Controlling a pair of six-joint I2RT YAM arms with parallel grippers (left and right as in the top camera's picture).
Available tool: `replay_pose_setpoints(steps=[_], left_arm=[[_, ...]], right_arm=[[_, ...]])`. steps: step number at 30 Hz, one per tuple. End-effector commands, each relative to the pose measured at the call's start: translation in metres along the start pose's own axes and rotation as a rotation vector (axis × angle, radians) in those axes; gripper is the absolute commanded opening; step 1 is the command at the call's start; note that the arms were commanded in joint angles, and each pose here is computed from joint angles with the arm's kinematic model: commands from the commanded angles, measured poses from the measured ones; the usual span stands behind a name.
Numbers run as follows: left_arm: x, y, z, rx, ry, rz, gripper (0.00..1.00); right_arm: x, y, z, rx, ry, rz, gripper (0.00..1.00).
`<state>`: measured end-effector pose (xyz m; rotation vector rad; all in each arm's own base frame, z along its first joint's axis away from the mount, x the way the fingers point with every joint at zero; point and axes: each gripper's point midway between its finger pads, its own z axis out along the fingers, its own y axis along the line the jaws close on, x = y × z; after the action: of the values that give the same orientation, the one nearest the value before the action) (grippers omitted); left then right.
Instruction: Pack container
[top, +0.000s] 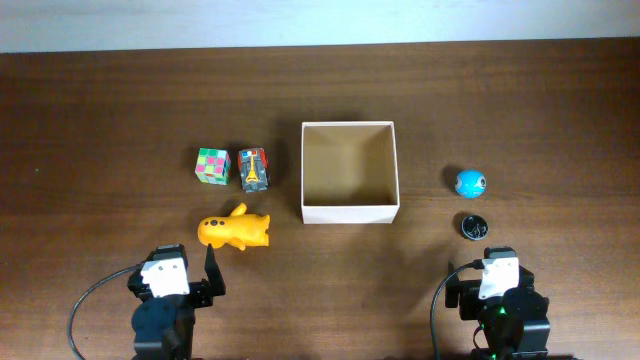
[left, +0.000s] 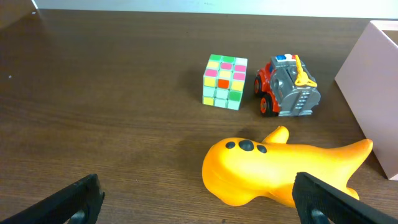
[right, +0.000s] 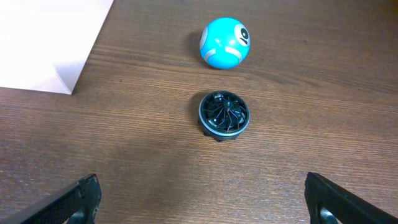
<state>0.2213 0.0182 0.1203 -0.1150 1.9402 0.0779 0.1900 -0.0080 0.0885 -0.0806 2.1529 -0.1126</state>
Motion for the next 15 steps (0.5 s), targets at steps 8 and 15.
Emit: replay_pose_setpoints(steps=[8, 15], left_arm=[[0.002, -0.001, 0.001, 0.006, -0.001, 0.013, 0.99], [-0.011, 0.005, 0.000, -0.031, -0.056, 0.008, 0.99]], right_arm=[[-0.001, -0.001, 0.000, 0.003, -0.009, 0.003, 0.99], [-0.001, -0.001, 0.000, 0.004, -0.010, 0.002, 0.99]])
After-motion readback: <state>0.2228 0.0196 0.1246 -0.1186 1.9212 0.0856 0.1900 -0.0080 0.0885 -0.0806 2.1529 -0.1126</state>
